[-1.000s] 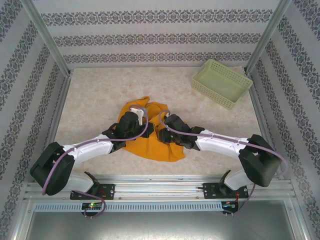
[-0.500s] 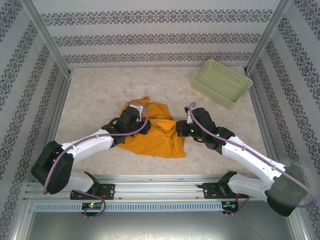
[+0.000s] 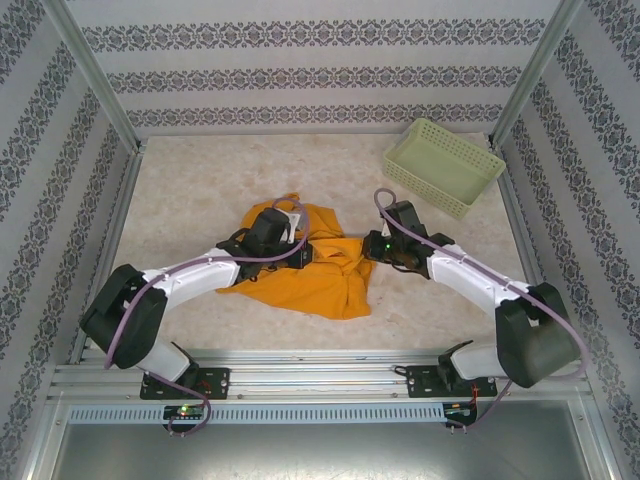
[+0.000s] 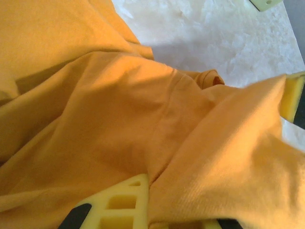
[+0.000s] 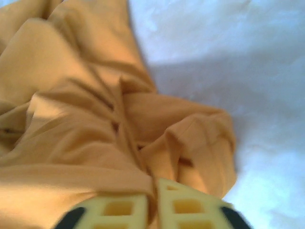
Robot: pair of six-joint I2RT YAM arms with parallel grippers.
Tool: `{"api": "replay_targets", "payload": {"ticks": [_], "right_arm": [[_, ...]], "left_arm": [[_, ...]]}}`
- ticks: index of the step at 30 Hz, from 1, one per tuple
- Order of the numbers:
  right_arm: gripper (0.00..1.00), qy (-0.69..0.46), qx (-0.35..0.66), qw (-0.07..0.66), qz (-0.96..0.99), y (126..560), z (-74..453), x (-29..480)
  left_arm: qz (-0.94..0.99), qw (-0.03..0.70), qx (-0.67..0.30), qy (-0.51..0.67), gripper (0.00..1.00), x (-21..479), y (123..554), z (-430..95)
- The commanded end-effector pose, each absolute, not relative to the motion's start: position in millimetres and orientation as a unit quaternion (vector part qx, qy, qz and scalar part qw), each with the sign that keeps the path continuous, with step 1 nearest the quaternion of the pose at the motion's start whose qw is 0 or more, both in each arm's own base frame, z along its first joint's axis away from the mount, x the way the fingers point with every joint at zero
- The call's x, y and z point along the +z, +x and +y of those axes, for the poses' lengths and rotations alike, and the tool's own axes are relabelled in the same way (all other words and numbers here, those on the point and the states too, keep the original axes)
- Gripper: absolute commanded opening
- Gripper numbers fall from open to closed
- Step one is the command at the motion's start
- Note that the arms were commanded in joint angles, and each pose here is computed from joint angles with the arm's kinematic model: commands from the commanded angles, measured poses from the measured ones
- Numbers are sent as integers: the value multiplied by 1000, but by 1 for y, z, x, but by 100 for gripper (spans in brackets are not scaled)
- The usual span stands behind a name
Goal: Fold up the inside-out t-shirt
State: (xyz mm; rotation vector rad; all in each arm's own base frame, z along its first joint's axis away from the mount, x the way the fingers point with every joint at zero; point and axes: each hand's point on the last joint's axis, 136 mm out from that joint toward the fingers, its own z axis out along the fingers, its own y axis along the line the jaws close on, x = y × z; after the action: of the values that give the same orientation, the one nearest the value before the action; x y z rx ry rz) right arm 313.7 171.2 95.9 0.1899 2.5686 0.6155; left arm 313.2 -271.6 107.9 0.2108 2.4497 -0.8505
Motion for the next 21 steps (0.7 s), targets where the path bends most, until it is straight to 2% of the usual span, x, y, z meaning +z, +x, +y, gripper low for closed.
{"api": "replay_targets", "payload": {"ticks": [1, 4, 8, 12, 15, 21], "right_arm": [[29, 79, 172, 253, 949, 315, 151, 92], [37, 59, 152, 268, 949, 292, 150, 99], [38, 36, 168, 284, 943, 249, 159, 108], [41, 13, 233, 307, 923, 218, 187, 121], [42, 11, 266, 309, 913, 219, 205, 123], [41, 10, 253, 320, 913, 263, 234, 128]], "left_arm": [[907, 253, -326, 86, 0, 112, 311, -286], [904, 248, -336, 87, 0, 116, 308, -299], [906, 242, -336, 81, 0, 119, 309, -305], [904, 249, -338, 86, 0, 126, 309, -308], [901, 252, -340, 93, 0, 131, 306, -311], [899, 258, -337, 105, 0, 138, 295, -313]]}}
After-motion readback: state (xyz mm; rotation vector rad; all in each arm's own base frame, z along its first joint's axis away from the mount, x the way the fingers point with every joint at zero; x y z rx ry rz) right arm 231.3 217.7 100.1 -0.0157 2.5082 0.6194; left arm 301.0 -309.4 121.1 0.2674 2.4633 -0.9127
